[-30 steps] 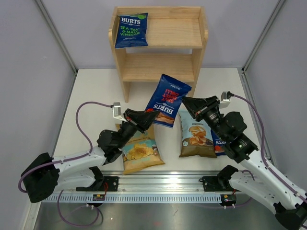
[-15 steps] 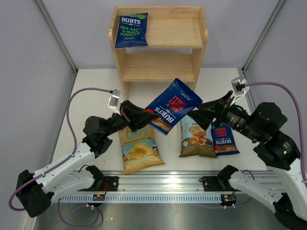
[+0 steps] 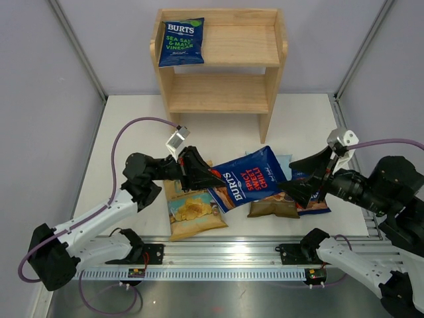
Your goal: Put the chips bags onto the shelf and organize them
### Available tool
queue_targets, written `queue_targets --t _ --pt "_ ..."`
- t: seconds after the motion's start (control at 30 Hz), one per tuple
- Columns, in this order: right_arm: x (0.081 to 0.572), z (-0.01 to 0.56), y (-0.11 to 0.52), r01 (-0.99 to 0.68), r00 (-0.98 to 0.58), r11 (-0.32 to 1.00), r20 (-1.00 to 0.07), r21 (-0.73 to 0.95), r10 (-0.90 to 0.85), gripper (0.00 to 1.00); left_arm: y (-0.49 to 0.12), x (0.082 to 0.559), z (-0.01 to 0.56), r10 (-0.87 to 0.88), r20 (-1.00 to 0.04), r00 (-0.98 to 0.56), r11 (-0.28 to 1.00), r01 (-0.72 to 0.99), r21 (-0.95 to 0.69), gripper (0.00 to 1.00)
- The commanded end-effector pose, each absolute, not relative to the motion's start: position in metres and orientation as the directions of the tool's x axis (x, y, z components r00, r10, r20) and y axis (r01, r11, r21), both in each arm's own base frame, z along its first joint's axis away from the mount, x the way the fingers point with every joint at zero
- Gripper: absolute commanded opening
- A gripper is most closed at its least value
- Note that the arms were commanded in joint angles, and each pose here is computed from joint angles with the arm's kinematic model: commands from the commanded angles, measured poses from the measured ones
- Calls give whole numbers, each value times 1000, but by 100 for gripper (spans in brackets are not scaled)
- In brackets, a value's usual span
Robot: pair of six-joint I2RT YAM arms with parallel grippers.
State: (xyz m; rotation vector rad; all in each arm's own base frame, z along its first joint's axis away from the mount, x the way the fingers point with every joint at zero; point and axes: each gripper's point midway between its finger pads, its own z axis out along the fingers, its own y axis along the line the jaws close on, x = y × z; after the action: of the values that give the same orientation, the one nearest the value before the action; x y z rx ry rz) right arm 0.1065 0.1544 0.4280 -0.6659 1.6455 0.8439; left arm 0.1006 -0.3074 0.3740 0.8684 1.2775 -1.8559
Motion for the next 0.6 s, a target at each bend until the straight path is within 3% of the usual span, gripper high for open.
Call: queue_targets --t 0.0,0.17,0.37,0.4,0.47,0.5,0.57 --pt "100 416 183 -869 -269 448 -961 210 -70 76 -299 81 405 -187 -858 -478 -369 844 -390 0" --pt "92 419 208 -895 -338 319 -941 311 -30 68 -295 70 408 -176 -860 -479 -429 824 -371 0" --pt "93 415 213 -887 -376 305 -926 347 -39 37 -298 74 405 -166 -863 -476 -407 831 -380 1" --pt "94 415 212 -884 -374 317 -927 344 -35 34 -300 79 401 -147 -854 -499 -382 825 -416 5" --pt "97 417 208 -874 -370 348 -929 340 -20 25 -302 91 405 -185 -862 -472 -314 859 -404 22" --pt "100 417 207 -866 -371 364 -928 342 -11 22 -306 101 395 -170 -862 -478 -253 866 -431 23" --pt "104 421 204 -851 -371 393 -928 349 23 18 -305 113 402 -226 -849 -477 -180 877 -445 38"
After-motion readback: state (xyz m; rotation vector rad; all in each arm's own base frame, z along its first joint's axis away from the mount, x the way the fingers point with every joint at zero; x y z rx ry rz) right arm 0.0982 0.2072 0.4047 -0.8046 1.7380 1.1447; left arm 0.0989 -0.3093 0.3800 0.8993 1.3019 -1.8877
